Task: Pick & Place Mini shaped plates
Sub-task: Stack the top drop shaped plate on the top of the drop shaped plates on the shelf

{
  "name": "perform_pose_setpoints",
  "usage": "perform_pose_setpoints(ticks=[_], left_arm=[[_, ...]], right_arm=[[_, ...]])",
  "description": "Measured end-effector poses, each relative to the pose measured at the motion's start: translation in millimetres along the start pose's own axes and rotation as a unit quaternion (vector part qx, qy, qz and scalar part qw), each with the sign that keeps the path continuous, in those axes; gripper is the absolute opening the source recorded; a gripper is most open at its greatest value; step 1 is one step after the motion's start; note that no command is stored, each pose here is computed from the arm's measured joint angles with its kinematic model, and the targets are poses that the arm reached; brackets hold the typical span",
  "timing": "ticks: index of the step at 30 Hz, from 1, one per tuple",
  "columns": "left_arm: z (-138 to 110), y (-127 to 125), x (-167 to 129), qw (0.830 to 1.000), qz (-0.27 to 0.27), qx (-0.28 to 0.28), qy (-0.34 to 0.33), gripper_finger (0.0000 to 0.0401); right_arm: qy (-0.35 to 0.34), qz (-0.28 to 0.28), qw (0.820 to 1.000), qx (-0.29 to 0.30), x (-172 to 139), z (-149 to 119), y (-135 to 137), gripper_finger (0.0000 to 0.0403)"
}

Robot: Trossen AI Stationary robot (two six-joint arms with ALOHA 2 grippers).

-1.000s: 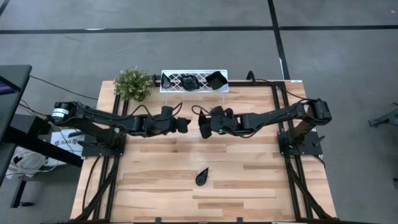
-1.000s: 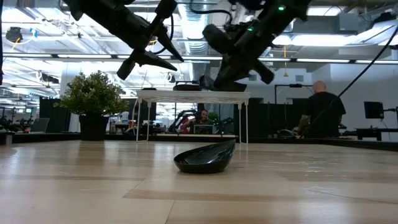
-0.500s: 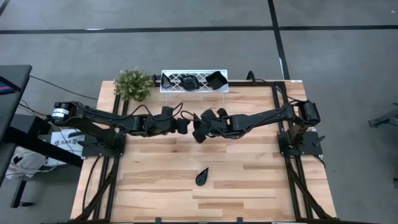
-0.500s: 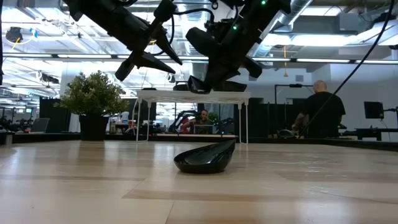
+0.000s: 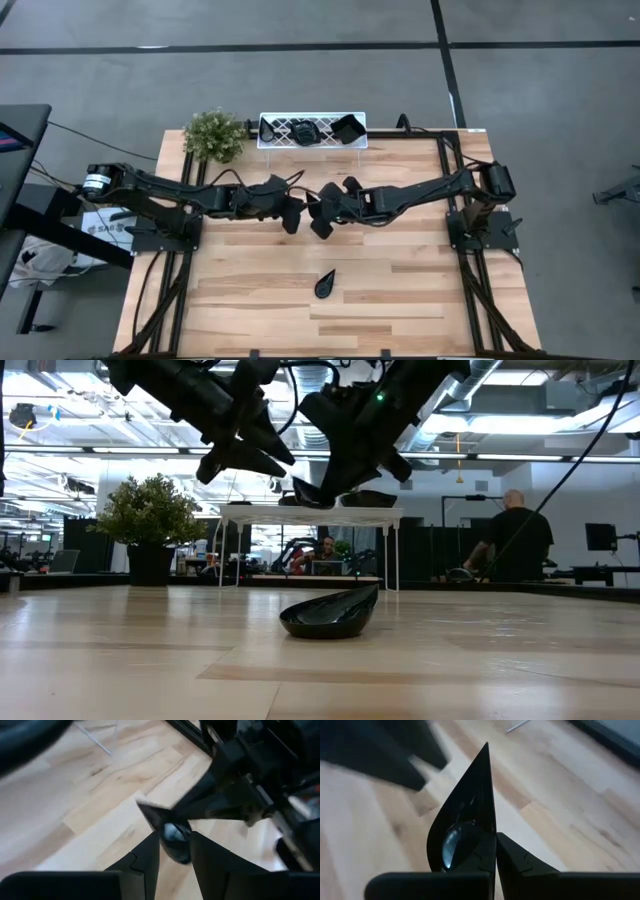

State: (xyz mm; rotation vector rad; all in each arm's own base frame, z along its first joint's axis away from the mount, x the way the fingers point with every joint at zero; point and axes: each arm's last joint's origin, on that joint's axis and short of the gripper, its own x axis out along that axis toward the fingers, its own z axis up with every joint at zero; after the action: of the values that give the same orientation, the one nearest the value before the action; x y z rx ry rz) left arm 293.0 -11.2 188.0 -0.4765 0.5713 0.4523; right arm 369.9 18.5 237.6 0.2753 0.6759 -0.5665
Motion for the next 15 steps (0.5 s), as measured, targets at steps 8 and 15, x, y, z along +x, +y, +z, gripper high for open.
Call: perform_pose_setpoints(ticks=[8, 15], left_arm=[[-0.6, -0.5, -0.2, 0.995, 0.0, 0.099, 0.001, 0.0108], [-2.1, 0.3, -0.2, 0.998, -0.001, 0.056, 0.011, 0.0108]], right_arm=[[0.011, 0.024, 1.0, -0.009, -2.4, -3.1, 5.3, 0.0], [0.001, 0.012, 1.0, -0.021, -5.6, -5.6, 9.6, 0.0]])
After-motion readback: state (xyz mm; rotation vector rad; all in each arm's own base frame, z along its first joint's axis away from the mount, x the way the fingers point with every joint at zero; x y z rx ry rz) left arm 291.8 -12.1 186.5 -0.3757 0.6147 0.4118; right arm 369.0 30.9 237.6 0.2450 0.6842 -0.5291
